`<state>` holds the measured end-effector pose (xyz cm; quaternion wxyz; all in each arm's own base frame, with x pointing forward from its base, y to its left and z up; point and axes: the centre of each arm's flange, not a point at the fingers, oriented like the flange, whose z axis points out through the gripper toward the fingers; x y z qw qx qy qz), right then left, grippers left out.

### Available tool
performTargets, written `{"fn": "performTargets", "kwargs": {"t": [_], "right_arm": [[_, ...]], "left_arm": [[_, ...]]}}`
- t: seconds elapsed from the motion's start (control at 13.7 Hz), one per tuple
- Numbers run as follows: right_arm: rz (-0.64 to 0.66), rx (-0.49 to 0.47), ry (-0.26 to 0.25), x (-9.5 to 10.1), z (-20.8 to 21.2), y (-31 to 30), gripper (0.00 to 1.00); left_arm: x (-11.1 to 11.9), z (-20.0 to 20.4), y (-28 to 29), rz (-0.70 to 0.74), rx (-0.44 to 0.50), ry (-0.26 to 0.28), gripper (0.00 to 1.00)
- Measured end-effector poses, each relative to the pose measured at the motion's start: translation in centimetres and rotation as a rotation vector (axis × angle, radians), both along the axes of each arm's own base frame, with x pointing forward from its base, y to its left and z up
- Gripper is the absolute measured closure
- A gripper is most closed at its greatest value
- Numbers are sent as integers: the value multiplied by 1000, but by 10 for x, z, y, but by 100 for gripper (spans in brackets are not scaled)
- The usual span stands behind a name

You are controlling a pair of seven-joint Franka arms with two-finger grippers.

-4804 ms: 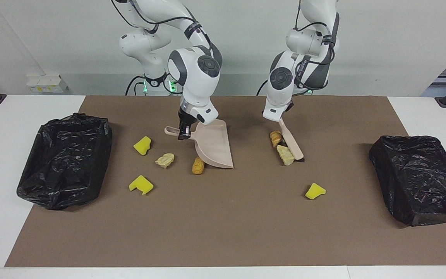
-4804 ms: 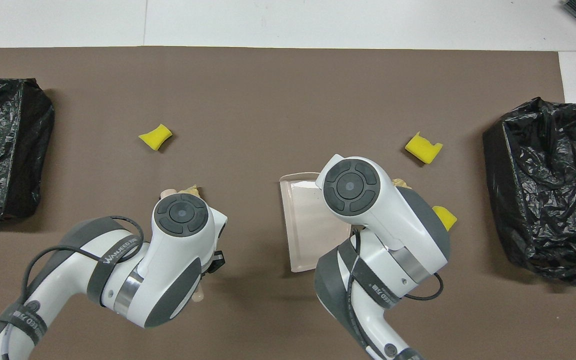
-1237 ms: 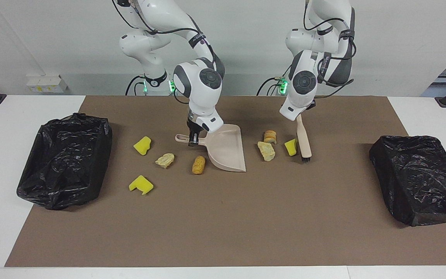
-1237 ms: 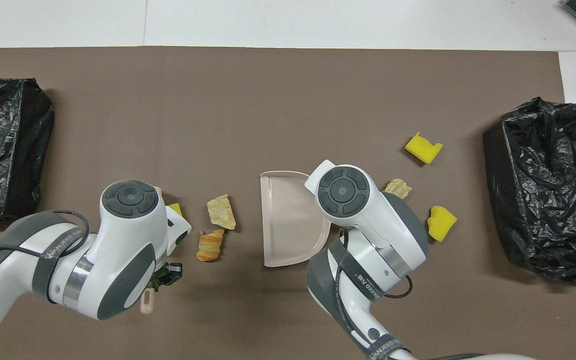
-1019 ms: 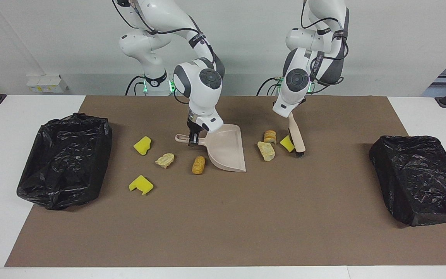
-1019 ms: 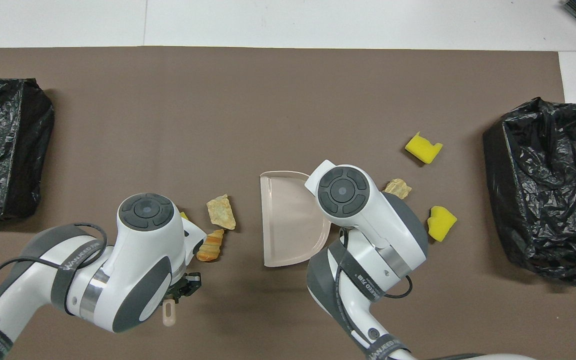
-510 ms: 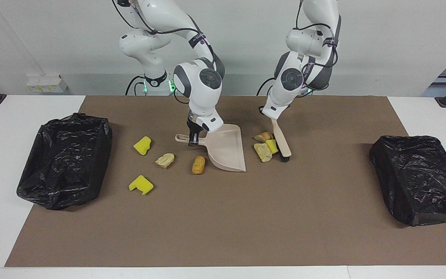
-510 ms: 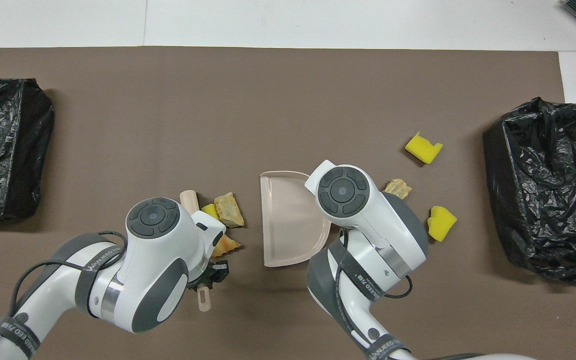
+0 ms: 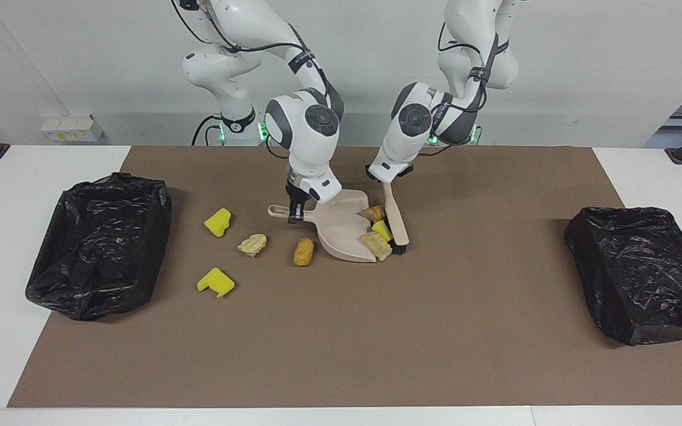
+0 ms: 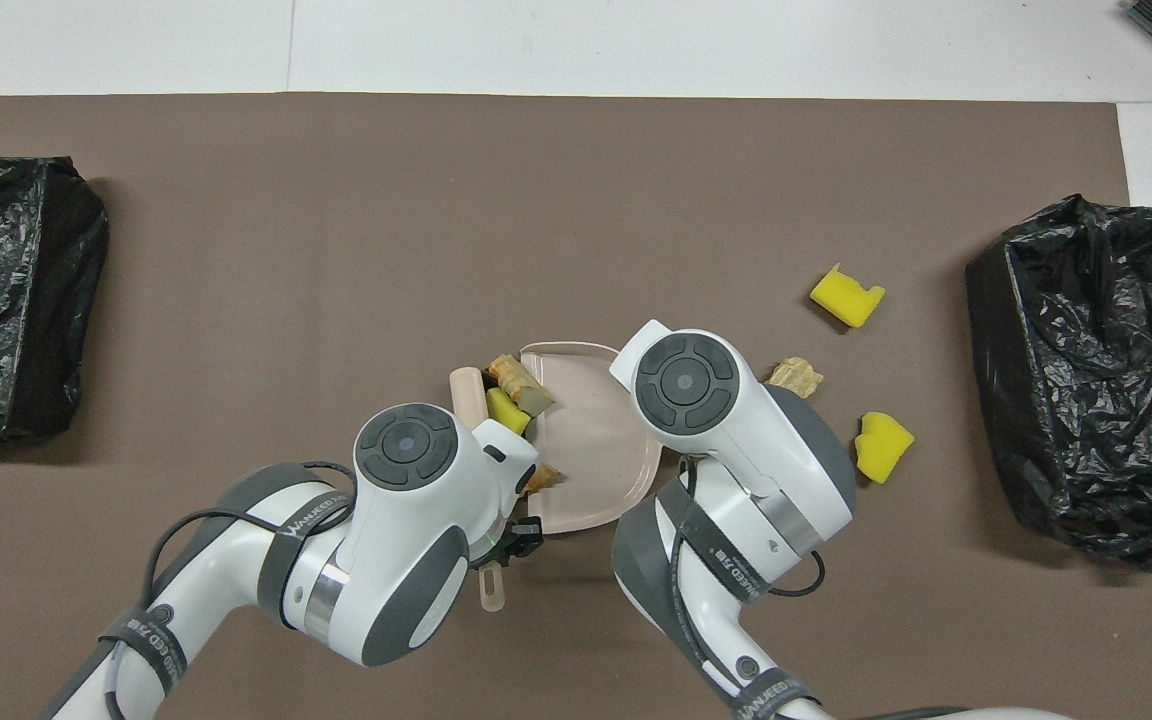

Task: Sweep and dump trash in bin
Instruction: 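Sweep the bread and sponge into the dustpan with the left gripper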

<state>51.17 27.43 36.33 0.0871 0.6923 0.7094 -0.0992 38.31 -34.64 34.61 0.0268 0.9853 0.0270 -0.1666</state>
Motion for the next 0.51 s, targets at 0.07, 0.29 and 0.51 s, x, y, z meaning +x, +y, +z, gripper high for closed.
{"fn": "performTargets", "kwargs": {"t": [0.07,0.29,0.51], "right_arm": [[0,0,0,0,0,0,68],[-4,-1,2,0,-1,-2,68],[-3,-1,5,2,-3,-6,68]], "left_arm": [[-6,3,-13,-17,-18,2,72],[-24,21,-52,-65,-75,-9,72],[-31,40,-73,-101,-97,-14,72]]}}
